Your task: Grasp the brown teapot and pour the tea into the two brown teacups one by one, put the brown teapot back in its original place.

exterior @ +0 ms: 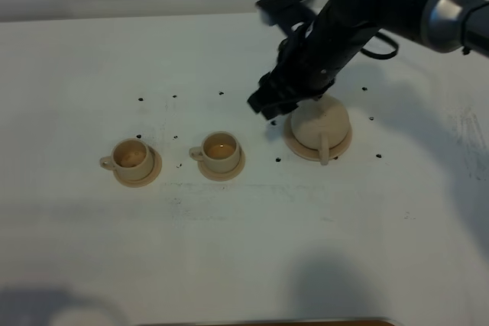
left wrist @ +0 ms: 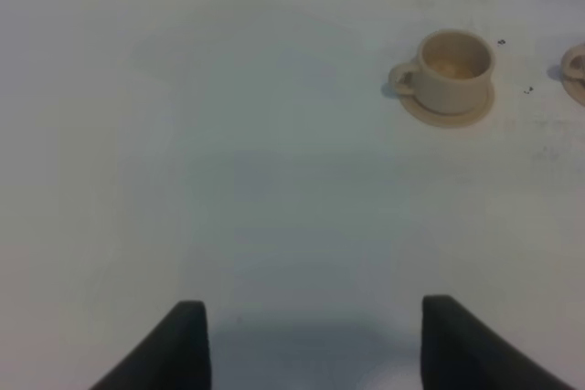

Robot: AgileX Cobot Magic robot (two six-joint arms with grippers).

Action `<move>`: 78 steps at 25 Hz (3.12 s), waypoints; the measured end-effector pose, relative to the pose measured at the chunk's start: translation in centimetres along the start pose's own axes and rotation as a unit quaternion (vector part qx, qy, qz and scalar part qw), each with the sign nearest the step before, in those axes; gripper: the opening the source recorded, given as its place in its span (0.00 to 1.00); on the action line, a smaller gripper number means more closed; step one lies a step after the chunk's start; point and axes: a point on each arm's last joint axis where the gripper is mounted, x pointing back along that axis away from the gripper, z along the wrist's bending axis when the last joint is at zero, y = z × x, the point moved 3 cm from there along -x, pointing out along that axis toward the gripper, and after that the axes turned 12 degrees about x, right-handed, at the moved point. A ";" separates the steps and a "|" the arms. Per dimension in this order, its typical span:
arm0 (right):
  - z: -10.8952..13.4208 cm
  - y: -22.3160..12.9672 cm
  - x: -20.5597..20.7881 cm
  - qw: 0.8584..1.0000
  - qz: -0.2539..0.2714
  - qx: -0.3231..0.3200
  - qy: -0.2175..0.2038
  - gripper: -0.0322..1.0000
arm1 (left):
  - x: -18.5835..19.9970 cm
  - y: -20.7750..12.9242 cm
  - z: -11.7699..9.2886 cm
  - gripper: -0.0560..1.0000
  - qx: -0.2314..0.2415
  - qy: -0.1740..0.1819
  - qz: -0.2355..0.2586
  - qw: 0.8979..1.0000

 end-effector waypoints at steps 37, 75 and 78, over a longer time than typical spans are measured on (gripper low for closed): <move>-1.2 -8.0 2.0 0.970 -0.057 -0.221 -0.080 0.51 | 0.1 0.2 1.0 0.51 -0.018 0.041 -0.008 0.999; -1.2 -8.5 -3.6 0.978 0.001 -0.188 -0.093 0.51 | 0.1 0.2 1.0 0.51 -0.018 0.041 -0.008 0.999; -1.0 -8.3 -3.7 0.979 -0.002 -0.181 -0.094 0.51 | 0.1 0.2 1.0 0.51 -0.018 0.041 -0.008 0.999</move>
